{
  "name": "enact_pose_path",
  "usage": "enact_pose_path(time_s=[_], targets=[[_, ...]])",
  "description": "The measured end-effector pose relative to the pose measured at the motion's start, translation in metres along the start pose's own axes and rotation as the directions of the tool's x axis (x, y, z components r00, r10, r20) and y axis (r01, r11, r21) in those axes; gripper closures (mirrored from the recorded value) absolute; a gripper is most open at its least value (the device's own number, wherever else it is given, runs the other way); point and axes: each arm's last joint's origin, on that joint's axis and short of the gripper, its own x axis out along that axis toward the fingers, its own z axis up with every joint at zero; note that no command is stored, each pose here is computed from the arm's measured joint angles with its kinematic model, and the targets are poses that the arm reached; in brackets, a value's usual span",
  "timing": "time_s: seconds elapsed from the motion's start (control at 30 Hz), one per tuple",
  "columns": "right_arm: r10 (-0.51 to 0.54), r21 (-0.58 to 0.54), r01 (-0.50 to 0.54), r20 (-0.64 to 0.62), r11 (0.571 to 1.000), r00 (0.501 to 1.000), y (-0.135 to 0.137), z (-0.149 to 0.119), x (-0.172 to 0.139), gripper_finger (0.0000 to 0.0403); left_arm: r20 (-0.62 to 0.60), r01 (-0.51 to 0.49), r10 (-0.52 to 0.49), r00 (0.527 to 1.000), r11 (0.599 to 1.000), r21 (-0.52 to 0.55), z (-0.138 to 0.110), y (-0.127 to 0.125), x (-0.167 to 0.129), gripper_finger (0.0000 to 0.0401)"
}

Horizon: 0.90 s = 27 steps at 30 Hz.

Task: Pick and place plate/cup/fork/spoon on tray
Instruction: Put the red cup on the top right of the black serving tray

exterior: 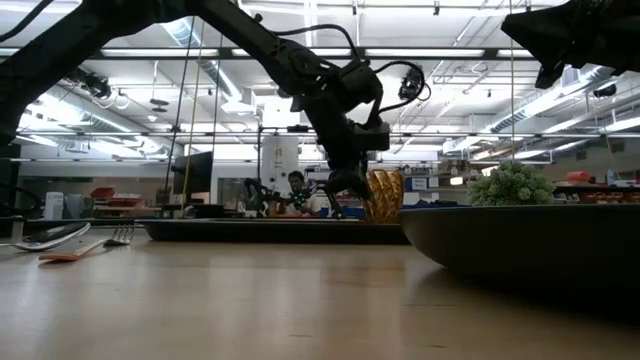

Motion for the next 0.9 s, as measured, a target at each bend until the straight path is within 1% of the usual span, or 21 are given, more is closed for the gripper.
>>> enact_pose_path(time_s=[0.17,0.27,0.33,0.43,0.5,0.57,0.77,0.9], targets=[[-0.001,0.006,0.001,0.013,1.0,1.0,0.0,0.001,0.0,0.0353,-0.015,0.005,-0.005,1.0,1.0,0.0,-0.002,0.0,0.002,0.039],[-0.001,0.006,0.001,0.013,1.0,1.0,0.0,0.001,0.0,0.0353,-0.043,-0.03,0.029,0.999,1.0,-0.003,-0.004,-0.001,0.006,0.039],[-0.001,0.006,0.001,0.013,1.0,1.0,0.0,0.001,0.0,0.0353,-0.039,-0.047,0.046,0.998,0.999,-0.003,-0.004,-0.002,0.011,0.039],[-0.002,0.006,0.002,0.013,1.0,1.0,0.0,0.001,0.0,0.0353,-0.059,-0.044,0.045,0.997,0.999,0.006,-0.006,-0.005,0.016,0.039],[-0.001,0.004,0.001,0.013,1.0,1.0,0.0,0.001,0.0,0.0353,-0.053,-0.066,0.066,0.996,0.998,0.004,-0.005,-0.006,0.021,0.039],[-0.002,0.003,0.001,0.013,1.0,1.0,0.0,0.001,0.0,0.0353,-0.068,-0.053,0.054,0.996,0.999,0.011,-0.007,-0.009,0.022,0.039],[-0.002,-0.001,0.002,0.013,1.0,1.0,0.0,0.001,0.0,0.0353,-0.057,-0.077,0.077,0.995,0.997,-0.007,-0.005,-0.009,0.025,0.039],[-0.002,-0.001,0.002,0.013,1.0,1.0,0.0,0.001,0.0,0.0353,-0.078,-0.085,0.085,0.993,0.996,0.006,-0.005,-0.011,0.024,0.039]])
